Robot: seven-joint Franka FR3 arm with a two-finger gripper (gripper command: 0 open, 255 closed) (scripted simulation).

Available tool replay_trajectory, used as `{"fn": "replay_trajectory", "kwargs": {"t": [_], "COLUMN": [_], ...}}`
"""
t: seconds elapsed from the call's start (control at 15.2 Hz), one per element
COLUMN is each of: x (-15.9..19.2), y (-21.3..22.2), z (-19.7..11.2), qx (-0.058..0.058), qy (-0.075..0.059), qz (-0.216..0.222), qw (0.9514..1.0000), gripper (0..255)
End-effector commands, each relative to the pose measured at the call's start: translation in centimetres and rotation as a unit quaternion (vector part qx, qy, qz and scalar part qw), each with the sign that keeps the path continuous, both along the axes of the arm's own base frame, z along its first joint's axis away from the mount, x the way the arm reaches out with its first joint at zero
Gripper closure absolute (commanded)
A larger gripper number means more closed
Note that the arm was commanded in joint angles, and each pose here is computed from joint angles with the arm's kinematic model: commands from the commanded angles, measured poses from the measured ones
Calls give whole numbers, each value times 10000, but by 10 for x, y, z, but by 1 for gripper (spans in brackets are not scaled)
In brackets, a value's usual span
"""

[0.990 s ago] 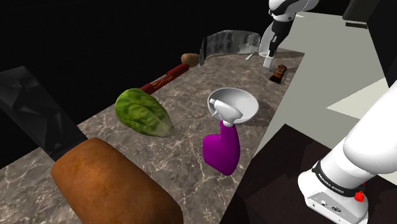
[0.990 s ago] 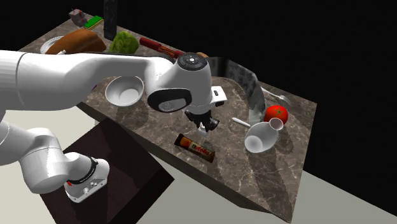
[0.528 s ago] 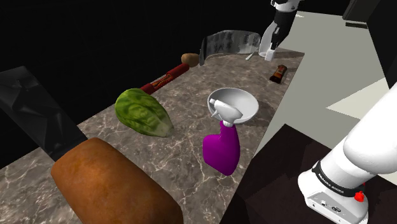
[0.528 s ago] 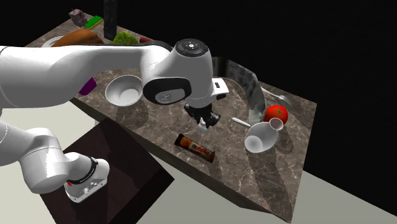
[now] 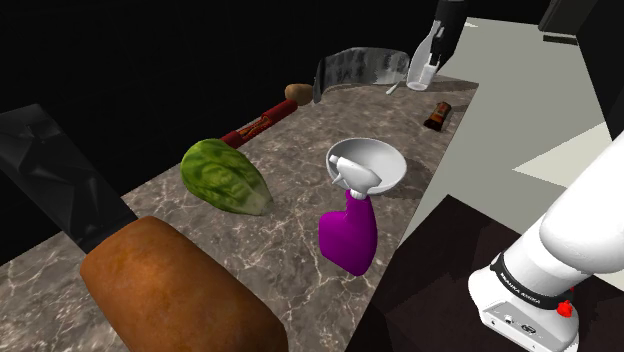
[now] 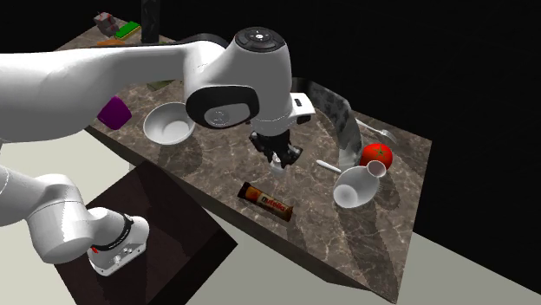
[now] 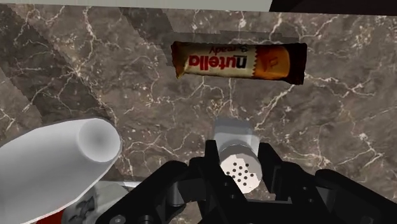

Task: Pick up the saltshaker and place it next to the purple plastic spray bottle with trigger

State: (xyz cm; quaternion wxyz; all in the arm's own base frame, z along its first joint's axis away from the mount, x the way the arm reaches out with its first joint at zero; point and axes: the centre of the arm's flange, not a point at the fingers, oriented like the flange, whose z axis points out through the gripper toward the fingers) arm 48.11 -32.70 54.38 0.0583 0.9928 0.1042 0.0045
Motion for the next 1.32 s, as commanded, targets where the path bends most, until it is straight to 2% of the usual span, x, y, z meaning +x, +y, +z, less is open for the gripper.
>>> {"fn": "replay_trajectory", "kwargs": {"t": [0.0,1.25], "x": [0,0], "y": [-1,-1], "z": [11,111], "qx": [0,0], "qy": [1,1], "qz": [-1,-1], "qw": [10000,10000], "gripper": [255,255]}}
